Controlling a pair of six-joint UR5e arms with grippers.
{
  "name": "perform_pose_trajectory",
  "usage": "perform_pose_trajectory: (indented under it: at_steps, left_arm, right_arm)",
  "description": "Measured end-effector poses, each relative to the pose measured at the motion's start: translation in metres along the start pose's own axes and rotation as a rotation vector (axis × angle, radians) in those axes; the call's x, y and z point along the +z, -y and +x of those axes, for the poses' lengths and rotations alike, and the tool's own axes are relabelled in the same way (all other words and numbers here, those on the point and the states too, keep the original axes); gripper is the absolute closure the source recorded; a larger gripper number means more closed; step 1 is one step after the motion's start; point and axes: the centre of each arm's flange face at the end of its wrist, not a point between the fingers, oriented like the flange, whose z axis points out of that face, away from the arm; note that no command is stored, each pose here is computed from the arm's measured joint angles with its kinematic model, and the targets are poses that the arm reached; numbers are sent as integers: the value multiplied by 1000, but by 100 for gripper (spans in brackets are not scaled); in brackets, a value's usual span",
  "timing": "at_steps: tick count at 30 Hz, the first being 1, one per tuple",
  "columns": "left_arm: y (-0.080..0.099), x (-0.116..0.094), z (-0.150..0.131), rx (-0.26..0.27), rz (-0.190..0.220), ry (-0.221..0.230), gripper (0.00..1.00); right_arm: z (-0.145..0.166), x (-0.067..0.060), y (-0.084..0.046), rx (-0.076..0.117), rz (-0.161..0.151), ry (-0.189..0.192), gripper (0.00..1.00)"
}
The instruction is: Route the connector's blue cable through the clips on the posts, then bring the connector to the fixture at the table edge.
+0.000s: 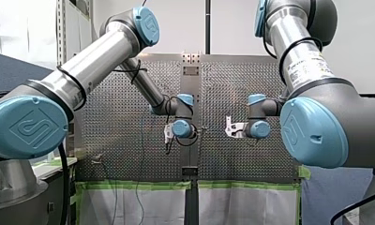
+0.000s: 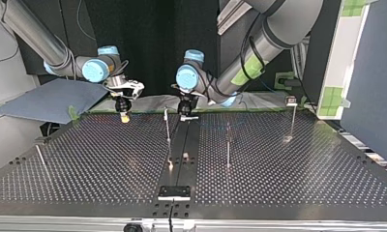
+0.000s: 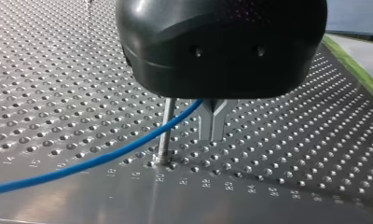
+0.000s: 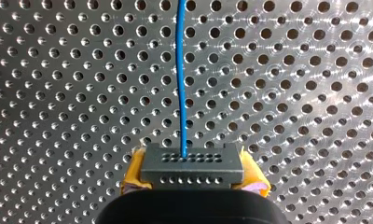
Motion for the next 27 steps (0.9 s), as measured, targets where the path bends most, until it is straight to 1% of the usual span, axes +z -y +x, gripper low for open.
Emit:
perform_pose_trajectory:
  at_steps: [6, 18, 25, 26, 27]
  left_arm:
    - [1, 4, -7, 0, -2, 1, 99]
    - [1, 8, -12, 3, -6, 2, 99]
    - [1, 9, -14, 10, -10, 4, 99]
    - [1, 9, -14, 12, -12, 4, 91]
    - [1, 9, -14, 13, -15, 4, 91]
  right_arm:
    - [0, 2, -2, 0, -3, -3, 100]
    - [-2, 3, -11, 1, -17, -2, 100]
    - [-6, 5, -12, 2, -17, 5, 100]
    - [-6, 5, -12, 2, -17, 5, 100]
    - [-6, 5, -12, 1, -17, 5, 100]
